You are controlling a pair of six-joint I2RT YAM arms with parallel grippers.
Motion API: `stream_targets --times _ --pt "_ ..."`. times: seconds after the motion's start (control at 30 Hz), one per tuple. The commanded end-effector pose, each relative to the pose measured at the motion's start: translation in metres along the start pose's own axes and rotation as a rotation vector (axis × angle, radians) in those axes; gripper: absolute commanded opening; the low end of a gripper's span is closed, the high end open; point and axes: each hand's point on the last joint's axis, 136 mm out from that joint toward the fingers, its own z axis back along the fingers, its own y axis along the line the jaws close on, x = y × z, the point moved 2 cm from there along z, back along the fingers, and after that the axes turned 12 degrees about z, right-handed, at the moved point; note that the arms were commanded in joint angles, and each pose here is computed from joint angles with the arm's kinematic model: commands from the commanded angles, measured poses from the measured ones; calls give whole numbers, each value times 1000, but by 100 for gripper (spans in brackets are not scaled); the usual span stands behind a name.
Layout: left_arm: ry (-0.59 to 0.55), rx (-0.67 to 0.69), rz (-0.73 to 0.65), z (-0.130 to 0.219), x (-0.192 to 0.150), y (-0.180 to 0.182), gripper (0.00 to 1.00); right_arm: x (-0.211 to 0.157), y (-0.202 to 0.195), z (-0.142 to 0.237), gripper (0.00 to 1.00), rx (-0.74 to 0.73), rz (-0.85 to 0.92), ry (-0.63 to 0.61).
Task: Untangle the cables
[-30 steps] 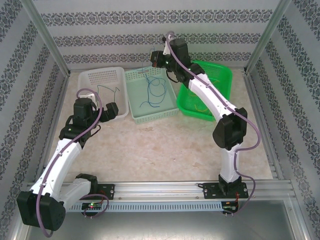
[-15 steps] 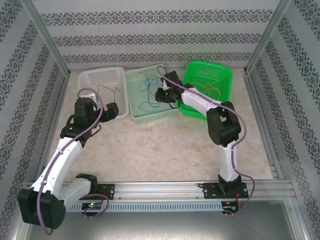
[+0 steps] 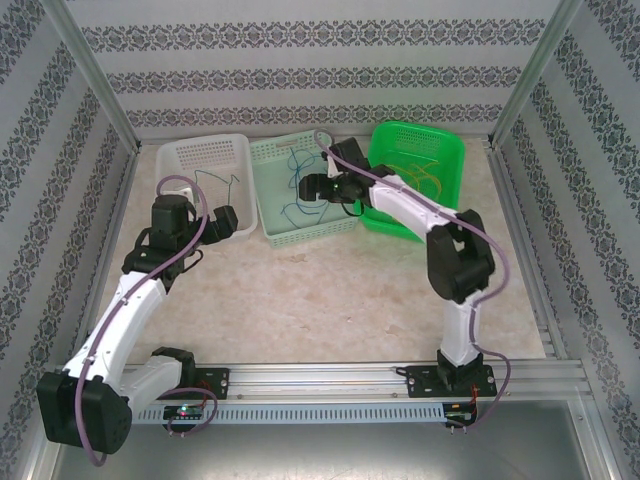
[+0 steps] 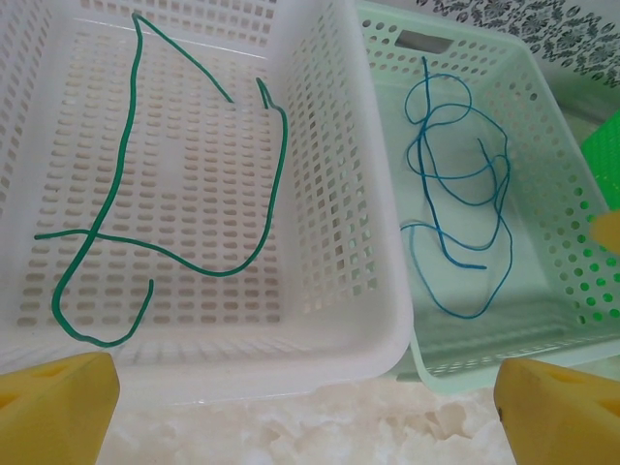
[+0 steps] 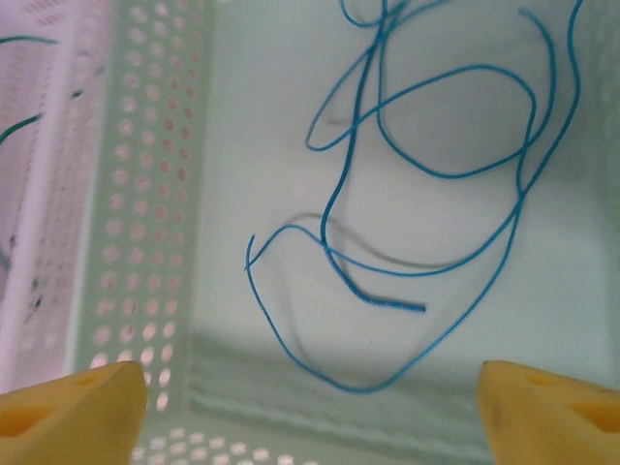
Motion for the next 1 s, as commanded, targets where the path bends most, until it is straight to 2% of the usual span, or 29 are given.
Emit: stream_targets --times 0.0,0.1,0.2,0.3,0.4,0.57,0.67,0.8,0.9,0.97 --pt "11 29 8 -3 -4 4 100 26 11 64 98 -121 177 -202" --pt "-1 41 8 -1 -5 8 100 9 -16 101 98 -359 327 -285" --pt "-53 88 -5 9 -1 18 100 -25 -65 128 98 -573 365 -314" --pt "-106 126 -49 18 0 28 100 -56 -108 153 98 -657 283 -386" --pt "-149 145 -71 23 -2 37 100 -76 -133 173 98 -708 260 -474" --pt "-198 156 -70 23 1 42 100 -100 -161 186 98 -755 198 -480" --pt "-182 152 -66 21 3 38 100 -105 -165 187 98 -665 139 -476" --pt "-152 135 -42 12 2 33 100 -100 -179 184 83 -620 -2 -354" --pt "-125 115 -30 8 1 28 100 -80 -171 179 75 -536 1 -348" --pt "-119 116 -28 7 0 28 100 -72 -170 173 71 -504 -11 -293"
